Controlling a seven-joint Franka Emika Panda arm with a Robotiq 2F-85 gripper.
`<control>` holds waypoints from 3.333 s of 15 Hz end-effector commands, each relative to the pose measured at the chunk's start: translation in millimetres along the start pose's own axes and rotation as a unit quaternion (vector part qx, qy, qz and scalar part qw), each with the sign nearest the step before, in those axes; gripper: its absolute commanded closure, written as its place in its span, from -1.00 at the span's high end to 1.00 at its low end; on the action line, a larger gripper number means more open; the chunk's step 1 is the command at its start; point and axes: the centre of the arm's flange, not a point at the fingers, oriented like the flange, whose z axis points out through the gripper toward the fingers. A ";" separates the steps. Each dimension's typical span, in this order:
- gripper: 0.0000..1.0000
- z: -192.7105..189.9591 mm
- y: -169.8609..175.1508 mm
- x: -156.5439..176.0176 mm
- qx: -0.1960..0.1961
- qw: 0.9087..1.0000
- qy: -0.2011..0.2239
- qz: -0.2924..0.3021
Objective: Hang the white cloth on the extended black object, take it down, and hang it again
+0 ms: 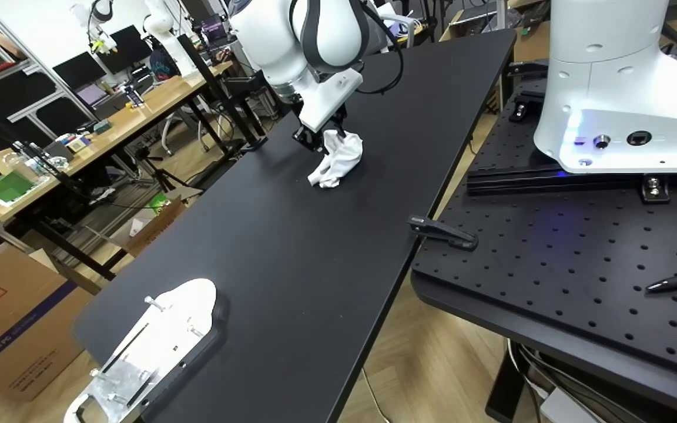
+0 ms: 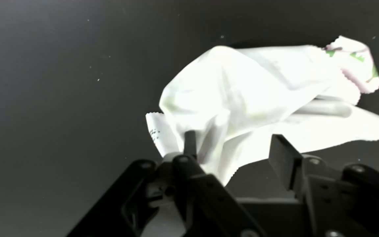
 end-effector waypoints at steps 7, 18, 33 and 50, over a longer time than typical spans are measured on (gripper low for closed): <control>-1.00 -0.9 38.8 14.9 -0.040 0.997 0.014 0.062; -0.99 -94.2 6.9 86.9 -0.055 0.991 0.092 0.086; -0.99 -185.2 -10.4 175.5 -0.031 0.980 0.169 0.104; -0.99 -199.6 -37.6 251.3 -0.061 0.966 0.244 0.066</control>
